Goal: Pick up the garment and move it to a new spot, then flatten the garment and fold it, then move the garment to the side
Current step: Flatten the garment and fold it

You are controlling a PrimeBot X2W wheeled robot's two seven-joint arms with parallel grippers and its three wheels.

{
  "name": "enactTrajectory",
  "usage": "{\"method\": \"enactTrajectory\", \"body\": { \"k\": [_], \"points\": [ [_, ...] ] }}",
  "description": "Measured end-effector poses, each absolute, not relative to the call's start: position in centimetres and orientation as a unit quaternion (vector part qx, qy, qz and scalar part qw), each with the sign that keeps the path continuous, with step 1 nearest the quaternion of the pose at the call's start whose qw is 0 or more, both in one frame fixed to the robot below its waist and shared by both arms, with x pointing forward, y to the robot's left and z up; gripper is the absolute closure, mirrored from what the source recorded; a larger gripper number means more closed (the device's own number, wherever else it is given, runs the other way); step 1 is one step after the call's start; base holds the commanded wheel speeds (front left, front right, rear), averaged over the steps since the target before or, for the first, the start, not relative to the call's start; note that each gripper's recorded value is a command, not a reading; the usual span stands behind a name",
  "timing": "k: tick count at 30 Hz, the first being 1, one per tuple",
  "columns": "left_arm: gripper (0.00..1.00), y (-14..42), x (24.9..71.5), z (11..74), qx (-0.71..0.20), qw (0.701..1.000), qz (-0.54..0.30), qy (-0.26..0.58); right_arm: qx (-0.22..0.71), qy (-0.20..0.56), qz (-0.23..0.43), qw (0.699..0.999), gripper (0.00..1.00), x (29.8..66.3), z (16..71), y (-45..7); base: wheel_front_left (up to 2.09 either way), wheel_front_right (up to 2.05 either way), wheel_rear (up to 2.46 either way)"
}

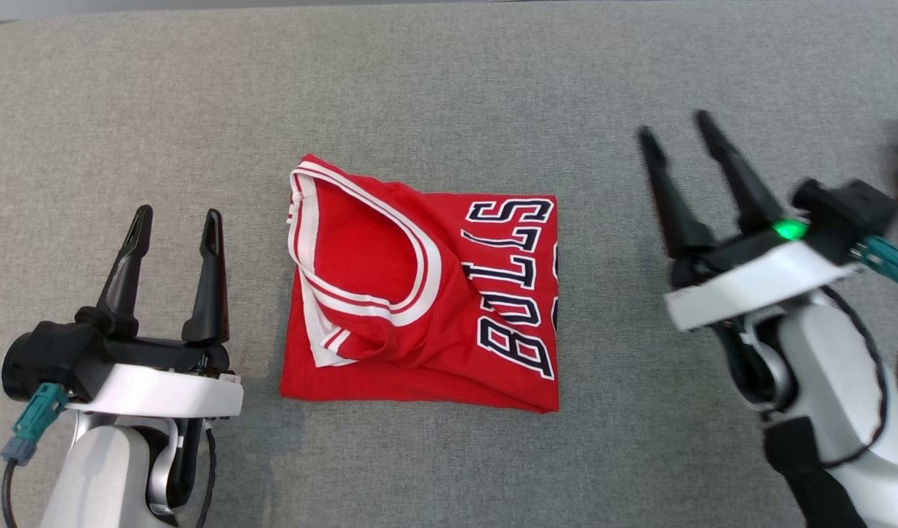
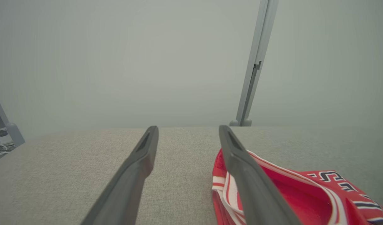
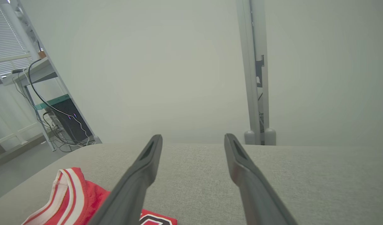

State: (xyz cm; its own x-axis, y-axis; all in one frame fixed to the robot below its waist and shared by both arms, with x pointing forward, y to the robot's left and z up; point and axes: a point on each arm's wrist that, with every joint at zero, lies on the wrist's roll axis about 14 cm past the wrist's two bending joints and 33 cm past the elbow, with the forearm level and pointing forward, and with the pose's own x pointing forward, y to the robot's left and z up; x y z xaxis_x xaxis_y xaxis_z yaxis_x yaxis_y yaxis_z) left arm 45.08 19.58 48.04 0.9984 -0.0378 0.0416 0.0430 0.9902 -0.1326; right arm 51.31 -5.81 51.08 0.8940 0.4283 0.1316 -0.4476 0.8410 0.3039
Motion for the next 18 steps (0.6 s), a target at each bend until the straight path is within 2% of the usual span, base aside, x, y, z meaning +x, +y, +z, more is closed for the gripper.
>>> {"method": "enactTrajectory", "body": {
  "k": [9, 18],
  "points": [
    [0.0, 19.5, 44.9, 48.0, -0.066, 0.998, -0.021, -0.013, 0.088, -0.005, 0.118, 0.989, 0.0, 48.8, 49.2, -14.7, 0.0, 0.0, 0.0],
    [0.0, 19.3, 44.5, 48.1, -0.062, 0.998, -0.025, -0.006, 0.073, 0.004, 0.086, 0.994, 0.0, 46.5, 49.8, -16.4, 0.0, 0.0, 0.0]
  ]
}}
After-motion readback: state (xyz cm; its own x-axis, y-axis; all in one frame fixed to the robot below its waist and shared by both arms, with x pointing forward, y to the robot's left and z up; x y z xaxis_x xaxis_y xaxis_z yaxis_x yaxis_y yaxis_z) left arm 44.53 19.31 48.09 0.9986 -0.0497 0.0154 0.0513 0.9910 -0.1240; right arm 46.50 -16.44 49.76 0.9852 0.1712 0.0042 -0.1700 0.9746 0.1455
